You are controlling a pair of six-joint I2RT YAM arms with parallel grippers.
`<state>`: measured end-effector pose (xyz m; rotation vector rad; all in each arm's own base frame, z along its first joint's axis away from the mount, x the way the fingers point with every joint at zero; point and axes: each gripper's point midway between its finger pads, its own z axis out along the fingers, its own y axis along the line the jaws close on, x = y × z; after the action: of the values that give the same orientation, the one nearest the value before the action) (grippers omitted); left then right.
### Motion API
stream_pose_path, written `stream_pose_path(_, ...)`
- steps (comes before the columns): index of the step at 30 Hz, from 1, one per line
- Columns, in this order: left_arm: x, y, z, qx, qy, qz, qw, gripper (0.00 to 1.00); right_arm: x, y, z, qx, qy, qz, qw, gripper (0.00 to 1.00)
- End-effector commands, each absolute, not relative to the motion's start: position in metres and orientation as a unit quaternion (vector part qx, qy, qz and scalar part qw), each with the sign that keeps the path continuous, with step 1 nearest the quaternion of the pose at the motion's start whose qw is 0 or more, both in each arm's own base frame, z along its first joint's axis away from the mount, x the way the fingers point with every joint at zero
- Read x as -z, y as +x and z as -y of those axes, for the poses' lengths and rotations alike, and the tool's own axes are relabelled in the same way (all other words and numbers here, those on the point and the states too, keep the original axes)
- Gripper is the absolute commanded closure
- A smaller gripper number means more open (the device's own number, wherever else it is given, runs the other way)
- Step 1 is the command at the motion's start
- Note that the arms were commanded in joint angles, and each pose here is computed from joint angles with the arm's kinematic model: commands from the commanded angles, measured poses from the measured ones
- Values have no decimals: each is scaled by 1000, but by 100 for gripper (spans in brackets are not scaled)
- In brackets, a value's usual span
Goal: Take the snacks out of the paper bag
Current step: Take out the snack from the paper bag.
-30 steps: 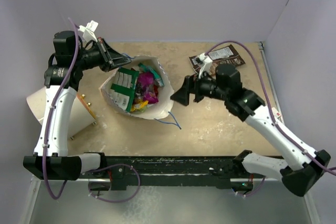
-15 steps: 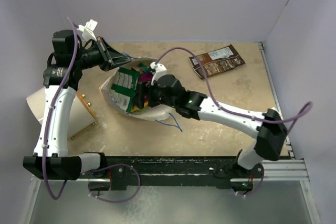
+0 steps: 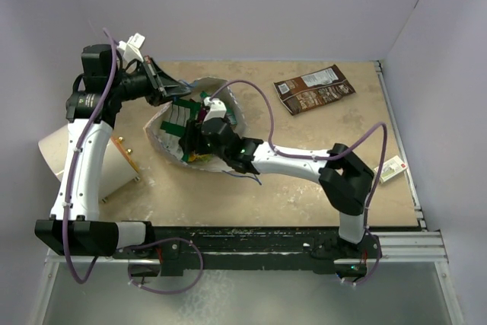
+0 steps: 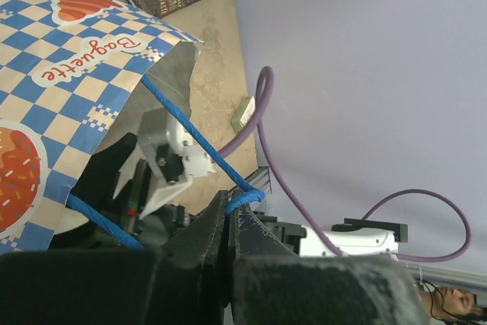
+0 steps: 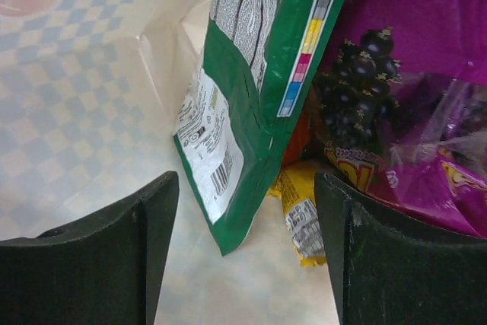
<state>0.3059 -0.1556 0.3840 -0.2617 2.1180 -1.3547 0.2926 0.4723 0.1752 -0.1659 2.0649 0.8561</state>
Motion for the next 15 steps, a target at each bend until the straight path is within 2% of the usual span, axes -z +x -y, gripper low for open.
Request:
stream_pose_path(1,-403,292,160,522,-64,-791,312,100,-222,310,-497,-386,-30,-782,488,27)
stream_pose_path(4,-406,291,160,527,-66,-788,311,100,-218,318,-505,-383,-20,-782,491,29)
stream_pose_path(7,-410,290,161,531,-67,-784,314,100,-199,316,-517,-377,-32,-801,463,47)
stream_pose_path(10,-410,288,161,532,-68,-784,311,100,-216,324,-516,-379,-25,-787,486,51)
stream_pose_path(15,-411,285,162,539,-70,-780,308,100,-224,325,-510,-366,-26,-791,489,89)
